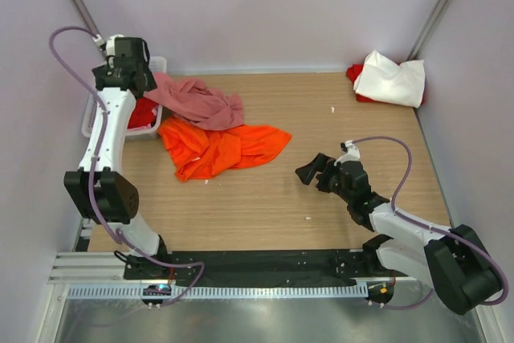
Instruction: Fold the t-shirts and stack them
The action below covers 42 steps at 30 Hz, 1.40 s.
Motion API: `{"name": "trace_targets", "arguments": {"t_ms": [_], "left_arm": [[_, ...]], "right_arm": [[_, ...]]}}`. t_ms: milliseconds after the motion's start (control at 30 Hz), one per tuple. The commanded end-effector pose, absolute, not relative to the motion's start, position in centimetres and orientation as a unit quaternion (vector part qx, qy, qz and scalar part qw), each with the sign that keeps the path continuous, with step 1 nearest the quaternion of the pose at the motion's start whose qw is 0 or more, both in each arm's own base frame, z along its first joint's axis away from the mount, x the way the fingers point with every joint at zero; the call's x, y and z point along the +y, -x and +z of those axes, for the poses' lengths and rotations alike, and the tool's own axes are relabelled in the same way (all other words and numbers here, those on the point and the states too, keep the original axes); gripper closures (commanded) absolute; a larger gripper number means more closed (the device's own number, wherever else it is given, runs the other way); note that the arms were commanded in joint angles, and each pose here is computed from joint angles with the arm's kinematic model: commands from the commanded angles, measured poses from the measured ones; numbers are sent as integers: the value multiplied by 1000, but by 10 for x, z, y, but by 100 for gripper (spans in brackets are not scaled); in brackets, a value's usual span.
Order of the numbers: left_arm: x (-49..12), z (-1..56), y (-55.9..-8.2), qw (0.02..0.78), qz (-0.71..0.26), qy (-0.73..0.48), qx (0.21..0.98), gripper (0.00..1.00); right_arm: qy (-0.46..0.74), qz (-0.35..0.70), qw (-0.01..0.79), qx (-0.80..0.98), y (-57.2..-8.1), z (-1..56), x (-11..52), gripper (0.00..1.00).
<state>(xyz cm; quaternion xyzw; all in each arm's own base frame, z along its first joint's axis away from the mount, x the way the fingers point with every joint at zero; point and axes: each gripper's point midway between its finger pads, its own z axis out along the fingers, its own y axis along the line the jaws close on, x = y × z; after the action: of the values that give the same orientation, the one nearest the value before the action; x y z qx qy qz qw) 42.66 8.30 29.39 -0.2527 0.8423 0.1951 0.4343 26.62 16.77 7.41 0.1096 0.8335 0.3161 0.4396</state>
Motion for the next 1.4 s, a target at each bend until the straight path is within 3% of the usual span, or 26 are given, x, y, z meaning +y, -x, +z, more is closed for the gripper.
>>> {"name": "trace_targets", "arguments": {"t_ms": [0, 200, 400, 700, 767, 800, 833, 867, 1000, 1100, 1133, 1200, 1233, 1367], "left_arm": [[36, 277, -453, 446, 88, 214, 865, 10], [-18, 209, -444, 357, 82, 202, 908, 12], [-65, 129, -369, 265, 53, 186, 945, 0], [-76, 42, -330, 177, 90, 137, 970, 0], [-82, 27, -329, 158, 85, 132, 975, 10], [-88, 23, -331, 154, 72, 130, 977, 36], [-91, 20, -333, 149, 69, 123, 979, 54], [-95, 23, -334, 149, 62, 119, 980, 98], [-99, 96, -348, 228, 31, 125, 965, 100], [-80, 211, -369, 340, 47, 144, 928, 100], [-70, 281, -387, 414, 42, 166, 894, 100], [-58, 335, -387, 443, 44, 174, 878, 100], [-49, 407, -389, 515, 15, 195, 835, 100], [-2, 514, -389, 637, 44, 249, 728, 100]], "right_arm": [[-112, 325, 468, 814, -281, 97, 172, 1], [-112, 324, 468, 814, -281, 97, 172, 1], [-112, 324, 467, 815, -281, 96, 172, 1], [-113, 324, 468, 815, -281, 97, 172, 1], [-113, 324, 468, 814, -282, 97, 172, 1], [-113, 323, 467, 815, -281, 96, 172, 1], [-113, 324, 467, 815, -282, 97, 172, 1], [-113, 324, 467, 815, -281, 97, 172, 1], [-112, 324, 466, 816, -281, 96, 172, 1], [-112, 324, 466, 816, -281, 96, 173, 1], [-113, 324, 466, 816, -282, 96, 172, 1], [-113, 325, 466, 815, -282, 97, 173, 1], [-113, 324, 467, 815, -282, 97, 172, 1], [-113, 325, 466, 816, -281, 96, 173, 1]]}}
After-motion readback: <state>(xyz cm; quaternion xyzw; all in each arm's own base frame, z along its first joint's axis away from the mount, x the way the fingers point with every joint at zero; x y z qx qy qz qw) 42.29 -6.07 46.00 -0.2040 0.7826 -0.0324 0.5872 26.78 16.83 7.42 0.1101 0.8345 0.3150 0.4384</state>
